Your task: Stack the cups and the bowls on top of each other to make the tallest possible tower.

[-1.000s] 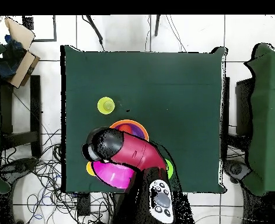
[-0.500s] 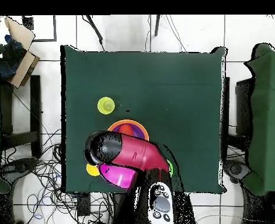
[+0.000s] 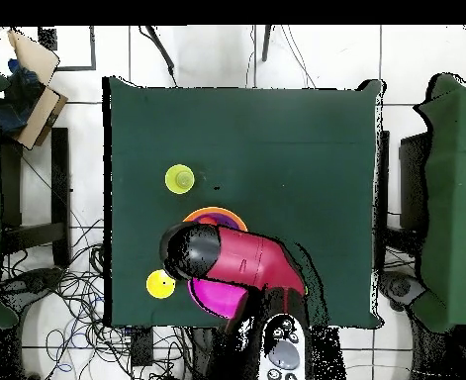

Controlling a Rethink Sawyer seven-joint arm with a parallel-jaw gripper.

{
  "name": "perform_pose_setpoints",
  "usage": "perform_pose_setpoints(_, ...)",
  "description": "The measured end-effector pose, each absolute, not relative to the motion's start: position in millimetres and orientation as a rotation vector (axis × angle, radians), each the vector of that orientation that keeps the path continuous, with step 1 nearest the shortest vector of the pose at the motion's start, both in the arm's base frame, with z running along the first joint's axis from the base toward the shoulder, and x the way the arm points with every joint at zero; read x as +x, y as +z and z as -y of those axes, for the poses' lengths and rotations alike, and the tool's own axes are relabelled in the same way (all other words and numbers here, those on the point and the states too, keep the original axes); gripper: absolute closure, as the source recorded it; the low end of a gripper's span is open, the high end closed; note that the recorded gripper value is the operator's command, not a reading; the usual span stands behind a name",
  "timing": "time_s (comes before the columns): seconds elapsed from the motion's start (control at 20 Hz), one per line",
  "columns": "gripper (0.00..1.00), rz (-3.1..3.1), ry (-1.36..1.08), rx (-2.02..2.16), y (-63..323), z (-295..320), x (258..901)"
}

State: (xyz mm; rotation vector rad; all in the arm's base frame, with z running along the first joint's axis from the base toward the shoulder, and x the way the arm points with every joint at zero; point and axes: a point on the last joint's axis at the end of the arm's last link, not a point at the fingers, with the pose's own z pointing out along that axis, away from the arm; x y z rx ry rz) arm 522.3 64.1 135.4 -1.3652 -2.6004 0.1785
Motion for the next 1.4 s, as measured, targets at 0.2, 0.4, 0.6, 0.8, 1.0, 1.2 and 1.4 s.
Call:
perform_pose_setpoints(0.2,1.0,2.601,0.186,-1.381,135,-55,526)
perform_pose_setpoints(0.4,1.0,2.597,0.183,-1.405,136,-45,531)
perform_pose_setpoints(0.6,1.0,2.589,0.181,-1.422,137,-38,532)
perform_pose_setpoints(0.8,1.0,2.581,0.18,-1.437,137,-32,533)
perform_pose_setpoints(1.0,1.0,2.576,0.175,-1.441,136,-30,534)
perform_pose_setpoints(1.2,1.0,2.579,0.155,-1.437,135,-32,537)
perform_pose_setpoints(1.4,1.0,2.588,0.126,-1.429,133,-36,542)
